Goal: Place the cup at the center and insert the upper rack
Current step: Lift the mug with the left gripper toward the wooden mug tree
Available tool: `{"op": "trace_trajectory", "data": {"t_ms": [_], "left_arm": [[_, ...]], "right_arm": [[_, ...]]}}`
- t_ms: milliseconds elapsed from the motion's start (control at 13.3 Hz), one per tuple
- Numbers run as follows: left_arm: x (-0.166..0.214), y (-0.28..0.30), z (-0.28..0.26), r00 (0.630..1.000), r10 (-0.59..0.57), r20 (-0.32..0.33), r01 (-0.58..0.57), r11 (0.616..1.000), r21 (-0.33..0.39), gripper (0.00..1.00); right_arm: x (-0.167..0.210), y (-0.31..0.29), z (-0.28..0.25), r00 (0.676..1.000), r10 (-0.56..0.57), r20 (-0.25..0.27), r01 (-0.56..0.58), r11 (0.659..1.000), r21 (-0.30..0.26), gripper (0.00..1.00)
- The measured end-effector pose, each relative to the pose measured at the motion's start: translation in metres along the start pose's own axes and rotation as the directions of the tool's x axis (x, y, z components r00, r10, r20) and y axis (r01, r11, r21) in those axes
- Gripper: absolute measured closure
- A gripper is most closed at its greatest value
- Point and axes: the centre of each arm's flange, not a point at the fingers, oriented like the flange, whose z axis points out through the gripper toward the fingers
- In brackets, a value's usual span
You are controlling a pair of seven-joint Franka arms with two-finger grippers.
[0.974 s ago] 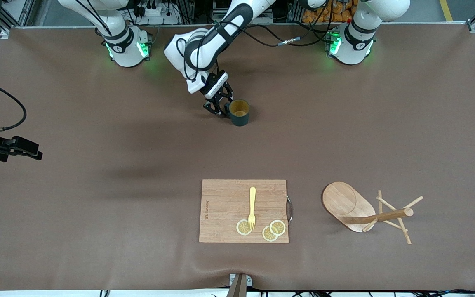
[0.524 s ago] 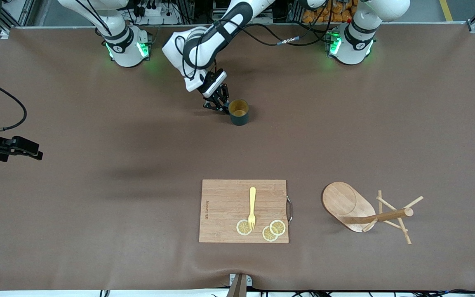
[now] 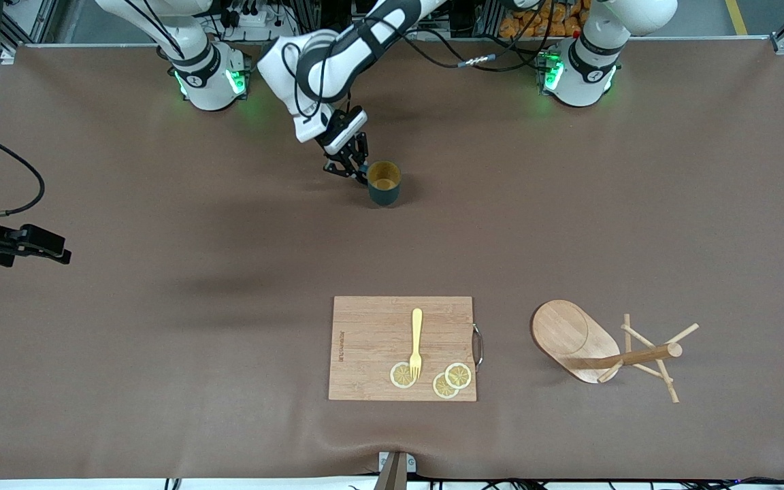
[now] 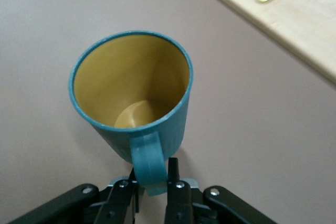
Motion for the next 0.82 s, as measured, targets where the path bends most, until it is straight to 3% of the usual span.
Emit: {"op": "trace_trajectory", "data": {"t_ms": [450, 824], "left_arm": [[0.160, 0.057, -0.058, 0.963, -0.001, 0.271, 0.008, 1.000, -0.023, 0.80], [0.327, 0.082, -0.056, 0.869, -0.019, 0.495, 0.064, 0.995, -0.073, 0.80]], "right_arm": [[0.000, 0.001, -0.003, 1.000, 0.001, -0.006, -0.001, 1.000, -0.001, 0.00], [0.001, 0.000, -0.012, 1.000, -0.001, -0.025, 0.001, 1.000, -0.003, 0.00]]}}
